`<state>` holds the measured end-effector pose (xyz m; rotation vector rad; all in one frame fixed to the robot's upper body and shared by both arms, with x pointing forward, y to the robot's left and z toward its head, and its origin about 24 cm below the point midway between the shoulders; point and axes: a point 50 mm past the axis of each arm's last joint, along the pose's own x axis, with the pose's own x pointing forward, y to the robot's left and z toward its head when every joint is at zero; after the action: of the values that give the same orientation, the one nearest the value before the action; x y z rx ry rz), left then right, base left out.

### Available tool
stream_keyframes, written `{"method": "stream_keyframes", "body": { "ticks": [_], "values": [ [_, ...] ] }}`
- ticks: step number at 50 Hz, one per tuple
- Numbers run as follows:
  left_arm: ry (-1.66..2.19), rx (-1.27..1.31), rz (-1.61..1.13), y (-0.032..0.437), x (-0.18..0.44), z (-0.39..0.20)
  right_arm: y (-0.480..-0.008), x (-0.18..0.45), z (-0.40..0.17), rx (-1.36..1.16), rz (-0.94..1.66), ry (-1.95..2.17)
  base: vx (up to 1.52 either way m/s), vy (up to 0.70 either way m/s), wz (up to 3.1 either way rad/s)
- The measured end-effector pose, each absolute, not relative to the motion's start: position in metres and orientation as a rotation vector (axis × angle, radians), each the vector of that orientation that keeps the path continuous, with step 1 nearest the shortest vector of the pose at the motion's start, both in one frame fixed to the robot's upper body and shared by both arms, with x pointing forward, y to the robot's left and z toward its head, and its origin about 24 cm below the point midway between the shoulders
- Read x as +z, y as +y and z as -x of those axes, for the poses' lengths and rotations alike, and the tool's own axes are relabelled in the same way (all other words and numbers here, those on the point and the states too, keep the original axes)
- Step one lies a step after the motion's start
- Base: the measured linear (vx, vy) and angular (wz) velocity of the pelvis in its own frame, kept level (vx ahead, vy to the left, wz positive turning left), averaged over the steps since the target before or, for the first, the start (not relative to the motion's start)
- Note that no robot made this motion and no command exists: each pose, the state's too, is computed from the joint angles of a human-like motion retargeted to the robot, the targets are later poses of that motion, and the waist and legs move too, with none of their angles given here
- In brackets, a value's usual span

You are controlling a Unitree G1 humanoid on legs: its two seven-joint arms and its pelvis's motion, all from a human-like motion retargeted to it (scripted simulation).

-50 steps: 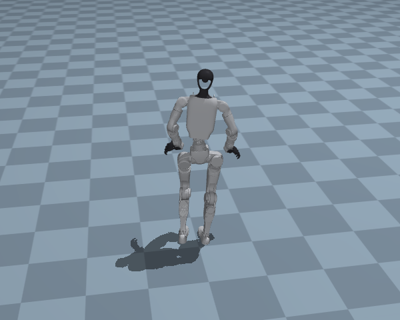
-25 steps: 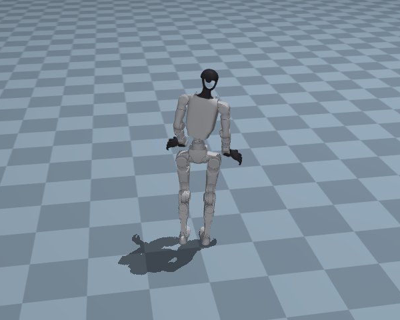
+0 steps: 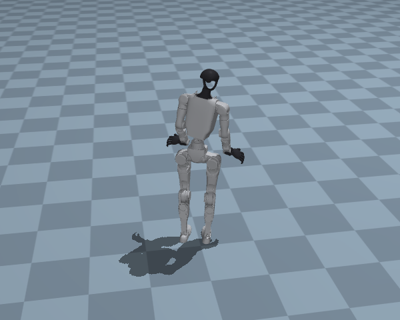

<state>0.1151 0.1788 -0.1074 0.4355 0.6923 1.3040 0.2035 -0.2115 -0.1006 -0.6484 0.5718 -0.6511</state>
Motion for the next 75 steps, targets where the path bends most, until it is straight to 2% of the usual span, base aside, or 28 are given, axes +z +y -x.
{"method": "stream_keyframes", "body": {
  "ticks": [31,40,50,60,75],
  "values": [
    [0.744,1.768,-0.513,0.228,-0.101,-0.059,-0.177,-0.114,-0.194,-0.590,0.476,0.655,0.04,-0.04,-0.49],
    [0.786,1.882,-0.405,0.231,-0.102,-0.046,-0.201,-0.123,-0.177,-0.616,0.495,0.761,0.05,-0.06,-1.10],
    [0.681,2.013,-0.184,0.244,-0.089,-0.065,-0.233,-0.127,-0.163,-0.609,0.519,0.859,0.00,0.01,-1.42],
    [0.691,2.032,-0.279,0.260,-0.090,-0.049,-0.252,-0.132,-0.149,-0.574,0.514,0.938,0.10,0.06,-0.91],
    [0.760,2.048,-0.460,0.265,-0.094,-0.014,-0.241,-0.141,-0.135,-0.466,0.516,0.981,0.05,0.10,-0.73]
  ]
}}
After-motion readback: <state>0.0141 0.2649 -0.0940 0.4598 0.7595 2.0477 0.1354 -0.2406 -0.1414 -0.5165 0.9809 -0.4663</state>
